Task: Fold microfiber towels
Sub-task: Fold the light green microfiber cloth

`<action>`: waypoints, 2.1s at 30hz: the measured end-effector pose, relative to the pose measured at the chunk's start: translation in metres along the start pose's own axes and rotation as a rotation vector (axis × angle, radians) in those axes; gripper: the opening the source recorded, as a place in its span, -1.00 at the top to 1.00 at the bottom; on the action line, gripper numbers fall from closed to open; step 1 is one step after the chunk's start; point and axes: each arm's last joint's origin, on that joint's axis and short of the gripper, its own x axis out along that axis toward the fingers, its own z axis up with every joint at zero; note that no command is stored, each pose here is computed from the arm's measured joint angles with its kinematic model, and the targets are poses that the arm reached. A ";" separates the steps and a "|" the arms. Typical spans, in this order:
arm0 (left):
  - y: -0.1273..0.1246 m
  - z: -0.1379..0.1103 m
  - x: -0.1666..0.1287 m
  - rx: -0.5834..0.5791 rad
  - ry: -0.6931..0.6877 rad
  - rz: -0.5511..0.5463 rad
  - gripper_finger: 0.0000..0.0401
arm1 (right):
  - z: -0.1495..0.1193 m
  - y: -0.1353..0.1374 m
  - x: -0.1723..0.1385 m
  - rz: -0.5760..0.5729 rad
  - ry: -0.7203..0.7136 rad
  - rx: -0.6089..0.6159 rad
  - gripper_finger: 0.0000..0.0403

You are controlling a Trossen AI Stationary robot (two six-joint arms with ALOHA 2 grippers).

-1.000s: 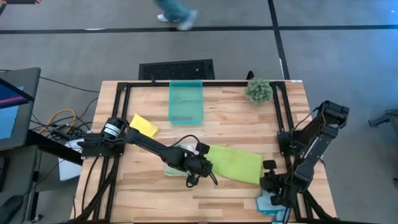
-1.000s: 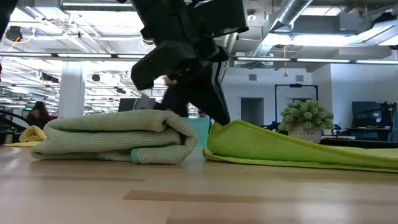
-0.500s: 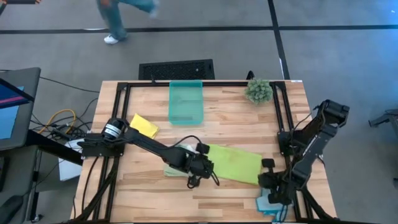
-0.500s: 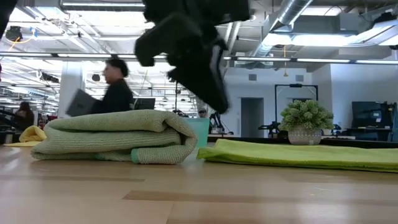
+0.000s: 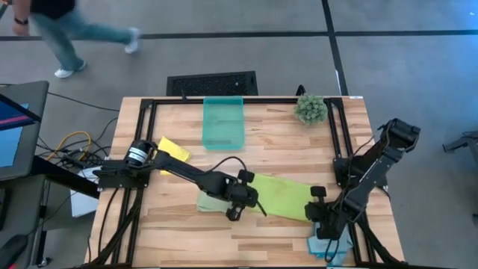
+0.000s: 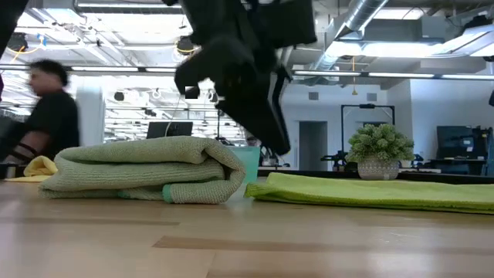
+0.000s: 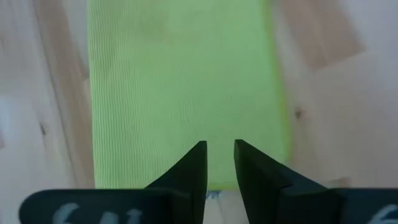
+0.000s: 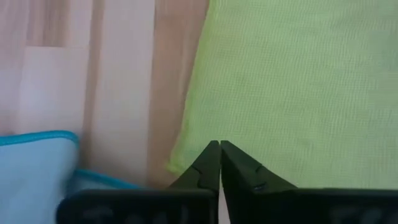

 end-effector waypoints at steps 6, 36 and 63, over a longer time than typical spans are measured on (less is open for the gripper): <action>-0.013 0.006 -0.001 0.061 -0.044 0.038 0.62 | 0.008 0.008 -0.008 0.108 0.038 -0.007 0.53; -0.041 -0.010 0.004 0.280 0.039 -0.021 0.26 | -0.001 0.007 0.006 -0.044 0.060 -0.089 0.94; -0.058 -0.018 0.045 0.222 -0.153 0.224 -0.03 | -0.013 -0.035 -0.023 -0.361 0.112 0.356 0.94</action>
